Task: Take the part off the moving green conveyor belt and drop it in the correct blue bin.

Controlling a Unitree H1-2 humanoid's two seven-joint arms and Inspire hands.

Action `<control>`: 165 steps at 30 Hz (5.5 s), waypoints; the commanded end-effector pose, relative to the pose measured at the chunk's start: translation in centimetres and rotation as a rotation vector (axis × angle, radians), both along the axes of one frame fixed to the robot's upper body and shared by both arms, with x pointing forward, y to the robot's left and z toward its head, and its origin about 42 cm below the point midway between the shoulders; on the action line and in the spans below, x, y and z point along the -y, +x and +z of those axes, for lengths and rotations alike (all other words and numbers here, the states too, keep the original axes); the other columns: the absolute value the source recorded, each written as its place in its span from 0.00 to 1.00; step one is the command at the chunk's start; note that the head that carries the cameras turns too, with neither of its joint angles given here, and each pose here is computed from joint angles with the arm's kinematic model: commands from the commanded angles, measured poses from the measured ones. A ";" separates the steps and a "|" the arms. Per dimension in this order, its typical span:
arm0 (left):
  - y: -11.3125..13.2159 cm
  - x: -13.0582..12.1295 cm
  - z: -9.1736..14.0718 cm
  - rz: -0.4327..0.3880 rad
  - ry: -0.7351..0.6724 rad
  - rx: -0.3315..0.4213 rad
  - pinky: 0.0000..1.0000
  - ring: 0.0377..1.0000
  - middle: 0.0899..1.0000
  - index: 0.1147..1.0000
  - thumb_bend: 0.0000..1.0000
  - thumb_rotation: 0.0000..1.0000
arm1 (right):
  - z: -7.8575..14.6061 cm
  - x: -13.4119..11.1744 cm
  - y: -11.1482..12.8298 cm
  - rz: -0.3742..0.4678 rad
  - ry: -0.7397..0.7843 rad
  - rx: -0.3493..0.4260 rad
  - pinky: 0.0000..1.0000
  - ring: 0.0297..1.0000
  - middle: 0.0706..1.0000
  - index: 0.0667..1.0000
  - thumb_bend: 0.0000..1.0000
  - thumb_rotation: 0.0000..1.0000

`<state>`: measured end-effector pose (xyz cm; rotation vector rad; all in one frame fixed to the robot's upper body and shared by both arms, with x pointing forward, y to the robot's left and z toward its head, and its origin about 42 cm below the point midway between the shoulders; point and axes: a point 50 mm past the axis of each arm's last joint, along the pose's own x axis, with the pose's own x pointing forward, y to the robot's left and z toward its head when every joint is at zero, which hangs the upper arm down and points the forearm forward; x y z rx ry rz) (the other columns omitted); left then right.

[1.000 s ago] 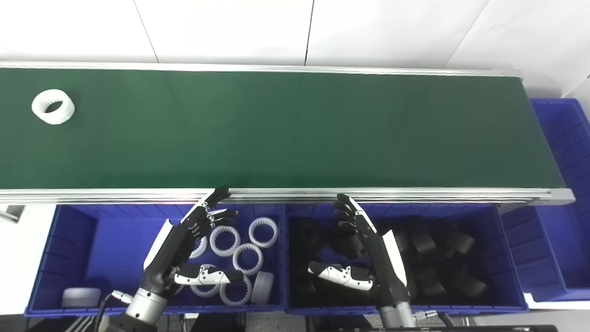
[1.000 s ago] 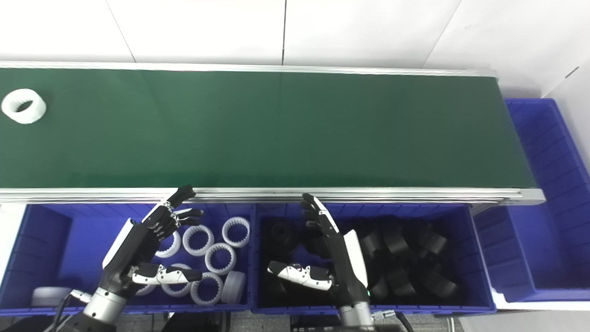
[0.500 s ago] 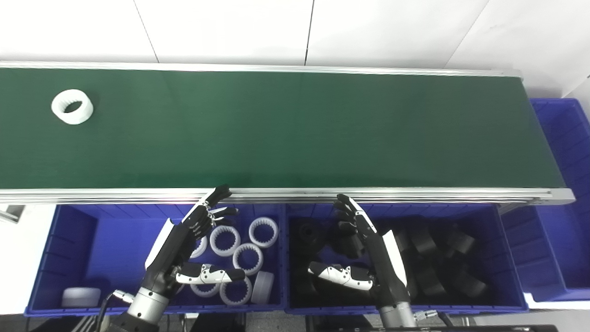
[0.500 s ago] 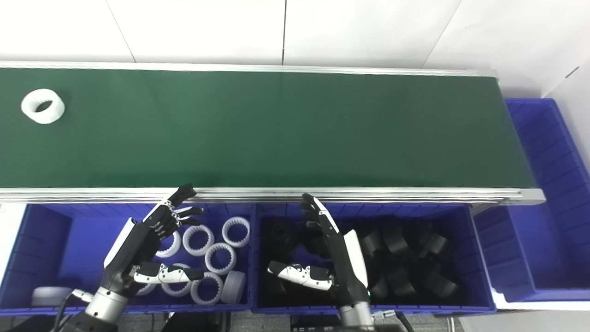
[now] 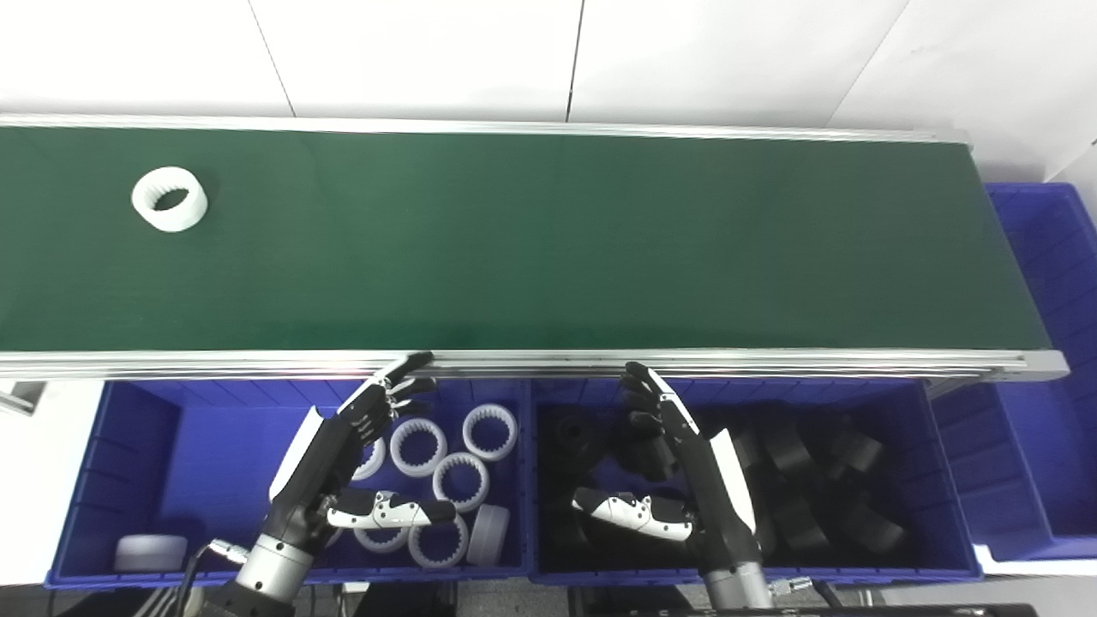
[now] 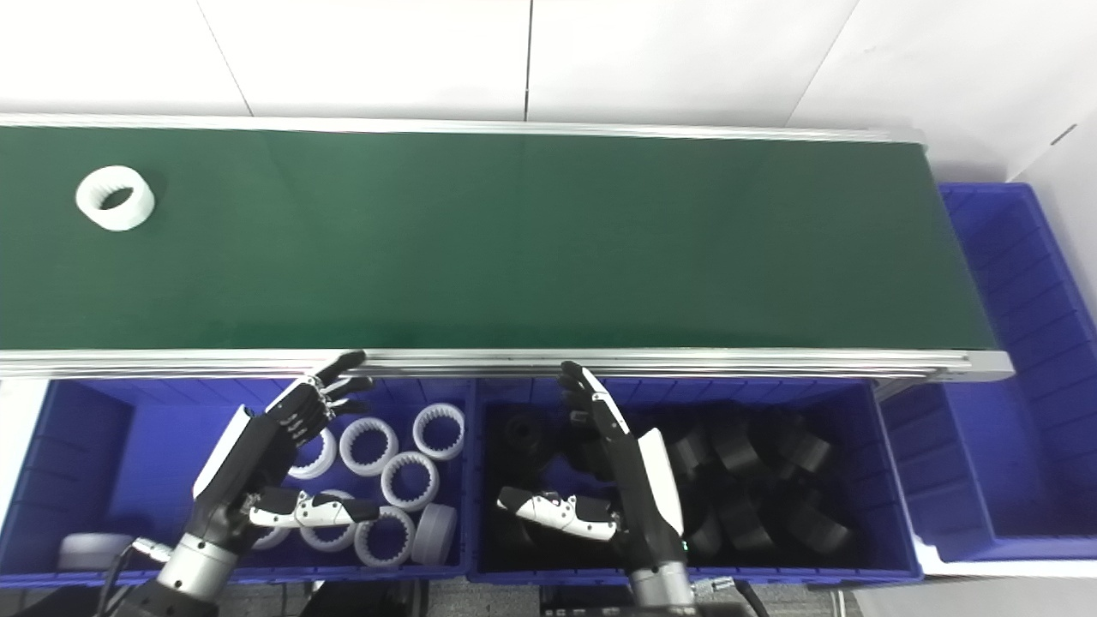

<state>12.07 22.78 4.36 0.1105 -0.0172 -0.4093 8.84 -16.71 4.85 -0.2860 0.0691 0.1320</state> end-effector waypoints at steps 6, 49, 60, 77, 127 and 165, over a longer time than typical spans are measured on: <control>0.2 -0.1 0.7 -0.010 -0.010 0.047 0.84 0.88 0.92 0.82 0.70 0.03 | 0.9 -0.3 0.0 0.011 0.024 0.069 0.76 0.83 0.86 0.90 0.90 0.38; 0.7 2.2 -1.0 0.060 0.072 0.049 0.67 0.76 0.80 0.78 0.87 0.07 | -2.6 2.2 -0.4 0.016 0.013 0.055 0.78 0.83 0.84 0.91 0.87 0.34; 6.5 -1.0 6.5 0.113 0.085 0.372 0.69 0.79 0.85 0.81 0.77 0.09 | -2.9 2.1 0.3 0.018 0.015 0.064 0.75 0.82 0.84 0.91 0.88 0.32; 21.6 0.1 14.1 0.152 0.435 0.541 0.82 0.88 0.90 0.87 0.69 0.32 | -2.5 1.8 1.0 0.000 0.028 0.130 0.72 0.74 0.77 0.84 0.93 0.37; 27.6 5.8 3.8 0.060 0.664 0.322 0.45 0.39 0.45 0.46 0.50 0.00 | -1.6 1.3 0.4 -0.041 0.053 0.176 0.72 0.74 0.76 0.83 0.98 0.38; 7.7 -3.9 5.9 0.000 0.409 0.399 0.44 0.40 0.46 0.46 0.50 0.00 | 2.0 0.5 0.3 -0.059 0.042 0.222 0.77 0.78 0.80 0.87 0.85 0.37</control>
